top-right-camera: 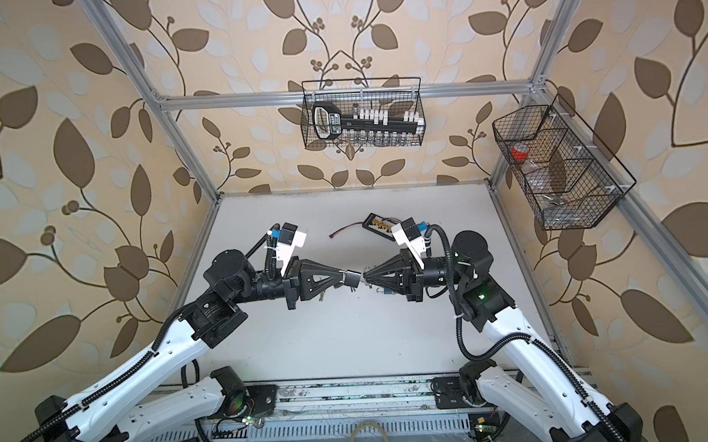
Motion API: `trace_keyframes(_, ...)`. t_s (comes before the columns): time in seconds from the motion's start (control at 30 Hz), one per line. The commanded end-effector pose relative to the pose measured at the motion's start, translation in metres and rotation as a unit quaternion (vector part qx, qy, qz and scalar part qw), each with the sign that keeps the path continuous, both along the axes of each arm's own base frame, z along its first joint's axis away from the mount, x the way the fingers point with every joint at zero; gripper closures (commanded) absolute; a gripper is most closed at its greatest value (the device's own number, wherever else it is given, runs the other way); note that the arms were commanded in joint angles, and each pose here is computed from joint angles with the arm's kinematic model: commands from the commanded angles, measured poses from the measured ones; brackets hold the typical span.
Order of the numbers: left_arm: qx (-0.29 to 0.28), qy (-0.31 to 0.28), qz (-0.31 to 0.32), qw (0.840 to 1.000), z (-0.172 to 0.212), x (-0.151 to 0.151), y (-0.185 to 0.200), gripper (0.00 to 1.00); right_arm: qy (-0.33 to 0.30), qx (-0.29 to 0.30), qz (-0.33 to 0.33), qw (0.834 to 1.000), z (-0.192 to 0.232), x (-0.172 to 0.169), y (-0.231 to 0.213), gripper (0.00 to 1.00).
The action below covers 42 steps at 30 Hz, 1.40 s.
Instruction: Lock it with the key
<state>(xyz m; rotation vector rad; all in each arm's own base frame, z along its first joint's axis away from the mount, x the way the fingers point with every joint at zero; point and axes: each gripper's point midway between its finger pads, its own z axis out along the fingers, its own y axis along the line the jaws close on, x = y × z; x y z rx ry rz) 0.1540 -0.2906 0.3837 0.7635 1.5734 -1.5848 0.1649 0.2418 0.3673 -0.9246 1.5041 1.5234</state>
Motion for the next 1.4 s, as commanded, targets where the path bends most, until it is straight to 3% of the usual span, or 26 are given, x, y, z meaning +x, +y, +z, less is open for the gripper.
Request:
trace_keyframes(0.0,-0.023,-0.042,0.007,0.999,0.022,-0.004,0.006,1.0,-0.03,0.001,-0.016,0.999,0.008,-0.002,-0.003,1.0)
trace_keyframes(0.17,-0.003,-0.052,0.042,0.998,0.021,0.001,0.016,1.0,-0.041,-0.008,-0.078,0.996,0.004,0.008,-0.01,1.0)
trace_keyframes(0.23,0.013,-0.057,0.068,0.996,0.02,0.006,0.024,1.0,-0.041,-0.029,-0.152,0.987,-0.005,0.026,-0.021,1.0)
trace_keyframes(0.43,0.06,-0.06,0.124,0.989,0.011,0.026,0.039,1.0,-0.019,-0.072,-0.322,0.944,-0.049,0.061,-0.06,1.0)
trace_keyframes(0.63,0.127,-0.017,0.112,0.985,-0.017,0.052,0.019,1.0,0.07,-0.135,-0.439,0.886,-0.122,0.093,-0.101,1.0)
trace_keyframes(0.77,0.188,0.025,0.089,0.978,-0.055,0.078,-0.005,1.0,0.143,-0.164,-0.463,0.859,-0.172,0.106,-0.121,1.0)
trace_keyframes(1.03,0.283,0.106,0.012,0.953,-0.137,0.117,-0.063,1.0,0.209,-0.117,-0.508,0.827,-0.203,0.127,-0.168,1.0)
trace_keyframes(1.2,0.325,0.148,-0.054,0.933,-0.185,0.136,-0.093,1.0,0.224,-0.112,-0.498,0.83,-0.212,0.134,-0.175,1.0)
trace_keyframes(1.37,0.365,0.148,-0.088,0.915,-0.22,0.159,-0.111,1.0,0.219,-0.113,-0.494,0.834,-0.211,0.134,-0.174,1.0)
